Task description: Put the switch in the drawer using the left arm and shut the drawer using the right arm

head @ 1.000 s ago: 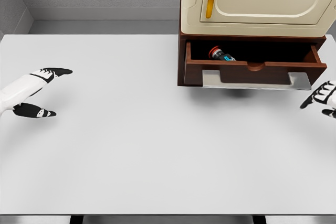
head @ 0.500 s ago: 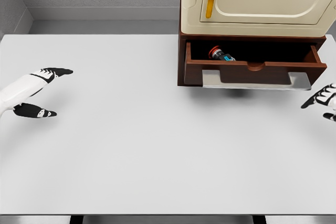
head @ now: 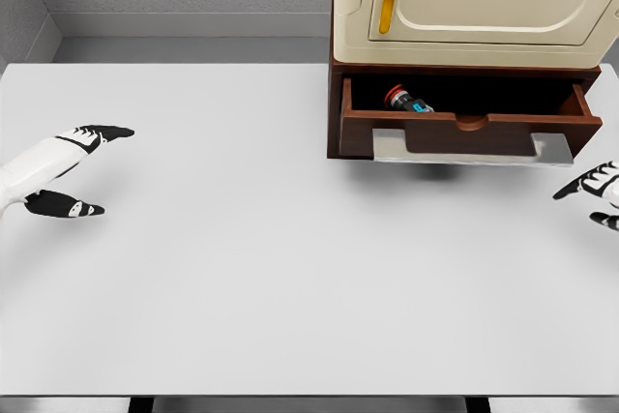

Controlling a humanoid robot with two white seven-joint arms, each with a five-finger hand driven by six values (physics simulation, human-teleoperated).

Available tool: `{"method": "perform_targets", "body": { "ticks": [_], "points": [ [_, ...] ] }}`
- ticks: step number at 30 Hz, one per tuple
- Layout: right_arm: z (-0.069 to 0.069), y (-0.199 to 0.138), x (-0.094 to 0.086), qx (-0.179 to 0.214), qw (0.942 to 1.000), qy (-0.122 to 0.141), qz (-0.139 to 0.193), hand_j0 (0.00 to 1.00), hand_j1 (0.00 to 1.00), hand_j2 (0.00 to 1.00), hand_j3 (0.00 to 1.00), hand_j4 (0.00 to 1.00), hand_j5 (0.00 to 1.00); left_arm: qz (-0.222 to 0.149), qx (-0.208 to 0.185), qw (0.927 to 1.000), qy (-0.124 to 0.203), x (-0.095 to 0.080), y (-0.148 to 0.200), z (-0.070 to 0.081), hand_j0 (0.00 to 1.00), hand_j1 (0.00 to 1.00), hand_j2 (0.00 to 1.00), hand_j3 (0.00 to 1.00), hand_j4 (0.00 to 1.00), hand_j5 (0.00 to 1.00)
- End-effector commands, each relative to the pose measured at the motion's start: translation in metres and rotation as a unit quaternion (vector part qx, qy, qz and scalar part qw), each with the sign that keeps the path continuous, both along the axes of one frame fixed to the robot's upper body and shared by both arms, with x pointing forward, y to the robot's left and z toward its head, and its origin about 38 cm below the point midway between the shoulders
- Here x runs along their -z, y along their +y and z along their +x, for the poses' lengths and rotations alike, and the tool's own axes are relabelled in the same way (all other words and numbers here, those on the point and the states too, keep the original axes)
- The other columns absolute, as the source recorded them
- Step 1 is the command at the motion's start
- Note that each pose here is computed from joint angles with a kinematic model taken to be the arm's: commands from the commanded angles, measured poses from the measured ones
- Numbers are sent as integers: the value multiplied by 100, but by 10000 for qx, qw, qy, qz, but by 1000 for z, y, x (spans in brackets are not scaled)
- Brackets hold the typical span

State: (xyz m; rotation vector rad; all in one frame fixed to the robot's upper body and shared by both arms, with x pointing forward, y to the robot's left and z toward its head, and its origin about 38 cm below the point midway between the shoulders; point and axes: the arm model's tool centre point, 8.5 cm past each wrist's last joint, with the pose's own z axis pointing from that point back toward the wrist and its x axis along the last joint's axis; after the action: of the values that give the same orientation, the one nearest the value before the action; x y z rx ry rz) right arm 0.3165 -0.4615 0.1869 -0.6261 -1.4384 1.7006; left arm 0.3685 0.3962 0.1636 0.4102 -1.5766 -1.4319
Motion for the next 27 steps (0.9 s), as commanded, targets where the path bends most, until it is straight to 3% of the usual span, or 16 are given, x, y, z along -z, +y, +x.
{"method": "perform_targets", "body": {
  "ticks": [1,9,13,23,27],
  "points": [
    [-1,4,7,25,9999,-9,124,67,67,67,67,67,67,-37,-7,10000,-10,-1,0,0,100,100,100,100,100,100],
    [11,10,15,114,9994,-211,265,67,67,67,67,67,67,-37,-8,10000,-2,-1,0,0,100,100,100,100,100,100],
    [20,12,21,130,9993,-177,299,67,67,67,67,67,67,-37,-8,10000,-2,-1,0,0,100,100,100,100,100,100],
    [25,13,24,153,9992,-195,329,67,67,67,67,67,67,-43,-2,10000,-10,-1,0,0,100,100,100,100,100,100],
    [34,17,22,118,9991,-244,312,67,67,67,67,67,67,-43,-2,10000,-10,-1,0,0,100,100,100,100,100,100]
  ]
}}
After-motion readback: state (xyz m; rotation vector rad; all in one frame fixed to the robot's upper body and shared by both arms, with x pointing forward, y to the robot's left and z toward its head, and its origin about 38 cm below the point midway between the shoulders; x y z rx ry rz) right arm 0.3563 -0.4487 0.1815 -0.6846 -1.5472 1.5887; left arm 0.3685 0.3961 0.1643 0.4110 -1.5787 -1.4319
